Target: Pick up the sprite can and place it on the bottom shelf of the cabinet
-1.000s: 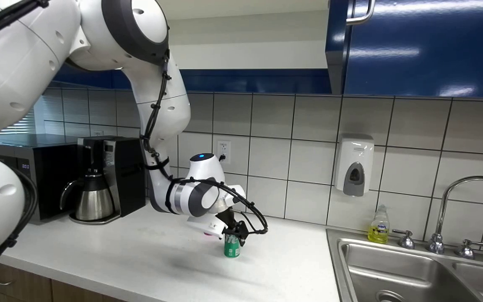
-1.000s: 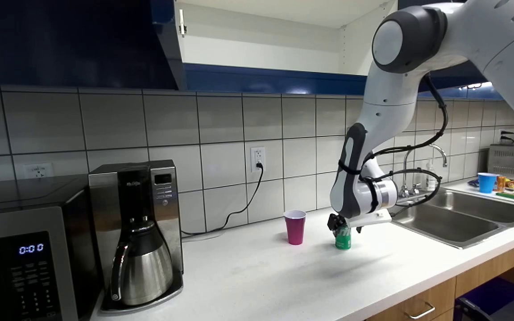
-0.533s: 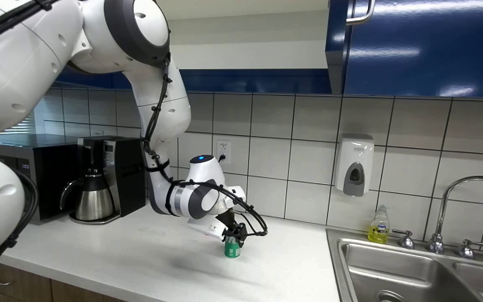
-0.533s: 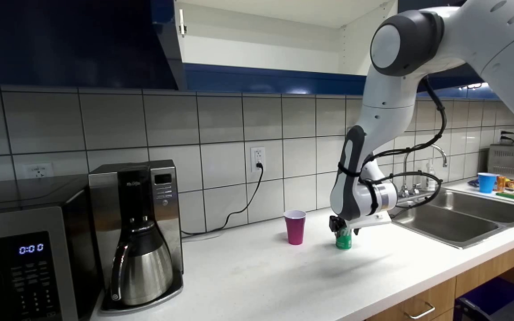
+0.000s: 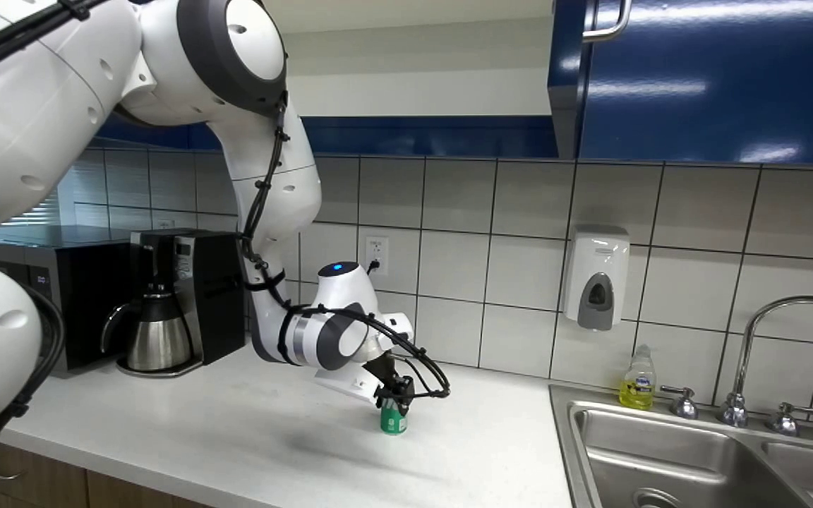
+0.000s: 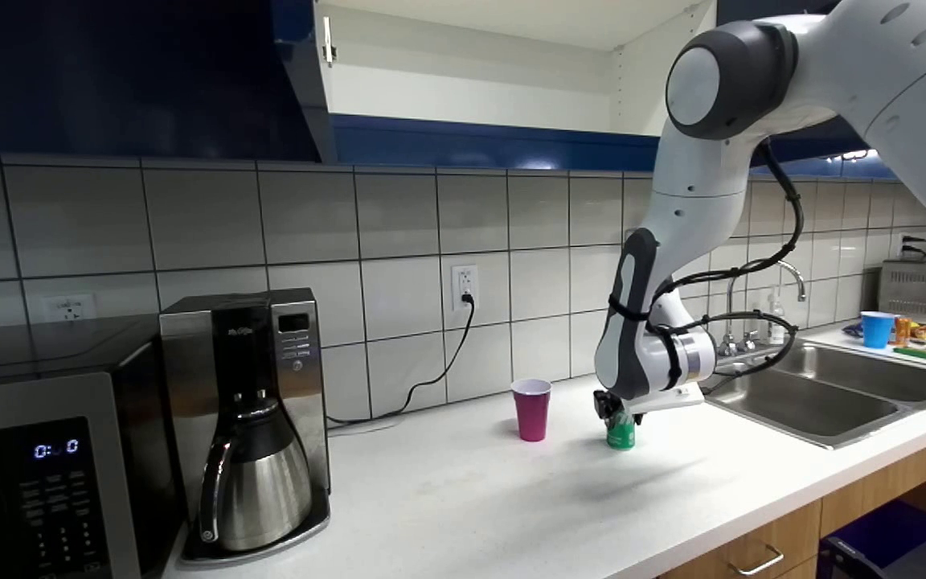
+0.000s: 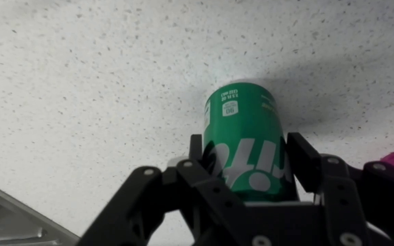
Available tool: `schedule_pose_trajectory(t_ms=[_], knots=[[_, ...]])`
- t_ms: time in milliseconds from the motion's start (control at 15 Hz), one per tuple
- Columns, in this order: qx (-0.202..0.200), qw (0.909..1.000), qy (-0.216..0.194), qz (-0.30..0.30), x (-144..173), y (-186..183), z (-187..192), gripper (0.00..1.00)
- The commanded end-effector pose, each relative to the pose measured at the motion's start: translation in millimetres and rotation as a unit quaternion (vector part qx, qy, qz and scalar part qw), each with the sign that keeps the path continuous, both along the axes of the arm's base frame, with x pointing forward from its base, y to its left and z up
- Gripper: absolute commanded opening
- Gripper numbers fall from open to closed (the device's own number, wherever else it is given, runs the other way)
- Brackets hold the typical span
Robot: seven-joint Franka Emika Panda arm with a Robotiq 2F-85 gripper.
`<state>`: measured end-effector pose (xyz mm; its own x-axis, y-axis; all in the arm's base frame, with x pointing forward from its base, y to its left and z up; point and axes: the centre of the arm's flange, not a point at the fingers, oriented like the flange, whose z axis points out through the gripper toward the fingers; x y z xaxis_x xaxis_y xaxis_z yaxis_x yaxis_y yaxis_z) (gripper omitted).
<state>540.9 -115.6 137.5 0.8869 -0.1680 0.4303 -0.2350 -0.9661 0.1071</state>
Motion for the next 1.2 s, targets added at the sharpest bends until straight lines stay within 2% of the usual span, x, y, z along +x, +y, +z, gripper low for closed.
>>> schedule_pose_trajectory(t_ms=[0, 533, 1133], knots=[[0.008, 0.9999, -0.003, -0.006, 1.1, 6.6, 3.2, 0.38], [0.026, 0.9994, 0.018, 0.012, -5.3, 37.9, 37.2, 0.38], [0.029, 0.9985, 0.043, 0.018, -19.3, 63.9, 103.9, 0.38]])
